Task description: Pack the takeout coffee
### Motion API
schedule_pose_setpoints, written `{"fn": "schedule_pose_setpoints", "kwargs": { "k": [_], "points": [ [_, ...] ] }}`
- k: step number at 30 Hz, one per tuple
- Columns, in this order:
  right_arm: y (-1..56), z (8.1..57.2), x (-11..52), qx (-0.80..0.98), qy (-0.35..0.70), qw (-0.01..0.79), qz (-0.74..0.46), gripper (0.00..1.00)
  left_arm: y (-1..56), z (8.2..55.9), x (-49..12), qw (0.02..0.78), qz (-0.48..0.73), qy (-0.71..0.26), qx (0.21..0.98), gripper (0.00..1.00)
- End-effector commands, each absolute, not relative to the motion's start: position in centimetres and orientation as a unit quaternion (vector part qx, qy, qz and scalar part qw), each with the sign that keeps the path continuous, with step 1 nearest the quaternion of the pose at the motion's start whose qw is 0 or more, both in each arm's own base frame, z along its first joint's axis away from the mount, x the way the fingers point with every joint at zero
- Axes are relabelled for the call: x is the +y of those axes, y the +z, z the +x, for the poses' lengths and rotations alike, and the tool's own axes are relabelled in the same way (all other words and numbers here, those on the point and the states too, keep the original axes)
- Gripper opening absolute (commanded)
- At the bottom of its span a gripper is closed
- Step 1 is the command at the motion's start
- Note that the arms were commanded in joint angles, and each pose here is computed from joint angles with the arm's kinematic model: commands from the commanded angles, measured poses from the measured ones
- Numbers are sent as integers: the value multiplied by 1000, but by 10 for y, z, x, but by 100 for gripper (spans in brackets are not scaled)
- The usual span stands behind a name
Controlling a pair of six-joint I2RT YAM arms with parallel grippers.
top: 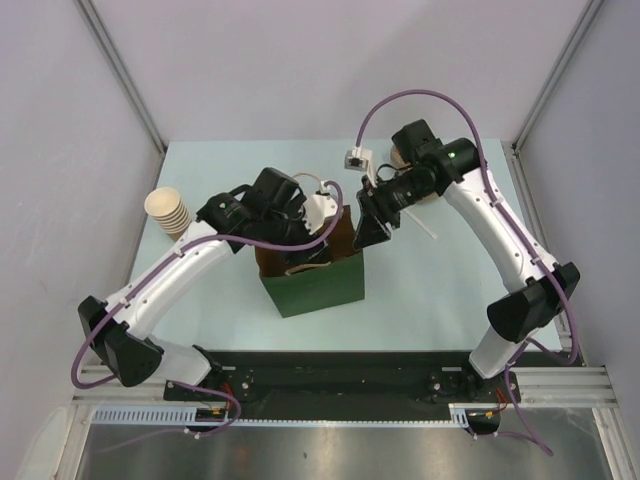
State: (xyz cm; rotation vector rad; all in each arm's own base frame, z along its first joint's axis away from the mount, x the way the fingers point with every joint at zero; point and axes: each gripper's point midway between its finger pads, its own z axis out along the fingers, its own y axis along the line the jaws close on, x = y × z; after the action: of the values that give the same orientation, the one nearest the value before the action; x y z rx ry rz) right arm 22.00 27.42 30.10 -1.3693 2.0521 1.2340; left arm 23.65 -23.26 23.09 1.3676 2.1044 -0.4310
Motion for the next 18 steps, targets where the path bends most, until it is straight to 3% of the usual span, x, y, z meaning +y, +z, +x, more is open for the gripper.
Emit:
{"fn": "schedule_pose_setpoints", "kwargs": {
  "k": [1, 3, 9, 18],
  "points": [
    [329, 251, 259, 739, 456, 231, -439, 70, 241, 237, -231, 324, 513, -168, 777, 0],
    [334, 280, 255, 744, 449, 255, -424, 78, 239, 235, -231, 322, 513, -171, 777, 0],
    [349, 327, 270, 725, 405, 328, -451, 90, 238, 234, -232, 326, 518, -174, 772, 0],
    [316, 319, 309, 675, 371, 328, -547, 96, 238, 230, -229, 330, 518, -174, 770, 0]
  ]
}}
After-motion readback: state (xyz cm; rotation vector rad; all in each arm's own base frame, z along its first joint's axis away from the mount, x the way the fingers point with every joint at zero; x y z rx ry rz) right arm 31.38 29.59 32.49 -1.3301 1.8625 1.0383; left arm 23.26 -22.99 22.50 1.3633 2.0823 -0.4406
